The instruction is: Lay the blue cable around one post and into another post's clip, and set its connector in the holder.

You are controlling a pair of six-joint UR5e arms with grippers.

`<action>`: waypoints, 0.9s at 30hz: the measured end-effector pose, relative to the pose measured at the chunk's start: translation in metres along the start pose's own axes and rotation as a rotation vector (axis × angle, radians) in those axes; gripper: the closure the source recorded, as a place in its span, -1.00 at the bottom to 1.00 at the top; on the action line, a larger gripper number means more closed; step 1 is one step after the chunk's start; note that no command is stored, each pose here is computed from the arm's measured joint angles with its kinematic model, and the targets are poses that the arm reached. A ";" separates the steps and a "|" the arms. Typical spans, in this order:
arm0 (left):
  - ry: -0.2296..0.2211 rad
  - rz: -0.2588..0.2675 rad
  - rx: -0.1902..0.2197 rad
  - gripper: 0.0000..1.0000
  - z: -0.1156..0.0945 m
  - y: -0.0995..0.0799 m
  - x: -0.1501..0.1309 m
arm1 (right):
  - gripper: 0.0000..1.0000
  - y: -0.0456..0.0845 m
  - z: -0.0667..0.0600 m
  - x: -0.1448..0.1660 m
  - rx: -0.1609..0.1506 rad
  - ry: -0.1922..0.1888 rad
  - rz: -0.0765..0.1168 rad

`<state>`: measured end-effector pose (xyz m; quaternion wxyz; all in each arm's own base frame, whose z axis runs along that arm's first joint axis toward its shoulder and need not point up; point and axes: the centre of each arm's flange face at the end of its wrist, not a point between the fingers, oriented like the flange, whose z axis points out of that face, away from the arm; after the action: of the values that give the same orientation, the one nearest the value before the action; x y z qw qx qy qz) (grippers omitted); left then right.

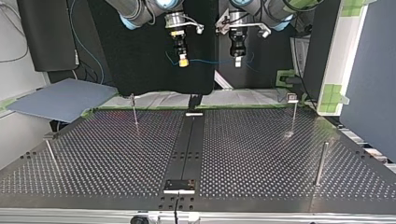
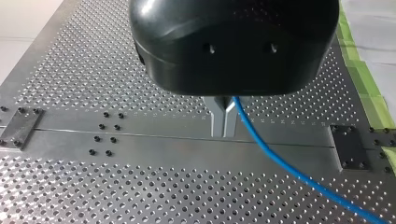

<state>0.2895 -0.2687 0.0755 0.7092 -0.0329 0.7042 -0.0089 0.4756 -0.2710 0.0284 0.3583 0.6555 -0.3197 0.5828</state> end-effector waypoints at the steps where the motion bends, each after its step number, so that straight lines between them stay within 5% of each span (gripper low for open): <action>1: 0.000 0.000 0.000 1.00 0.000 0.000 0.000 | 1.00 0.000 -0.001 -0.005 0.001 -0.009 -0.003; 13: -0.002 -0.028 0.025 1.00 -0.007 0.003 0.001 | 1.00 0.003 -0.017 -0.050 -0.009 -0.100 -0.025; 21: -0.013 -0.096 0.087 1.00 -0.008 0.000 -0.018 | 1.00 0.009 -0.024 -0.025 -0.046 -0.092 0.031; 27: -0.011 -0.111 0.126 1.00 -0.007 -0.002 -0.034 | 1.00 0.011 -0.017 0.006 -0.025 -0.049 0.108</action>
<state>0.2824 -0.2689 0.1094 0.7121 -0.0273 0.6954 -0.0923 0.4582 -0.2623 0.0364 0.3266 0.6468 -0.3704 0.5812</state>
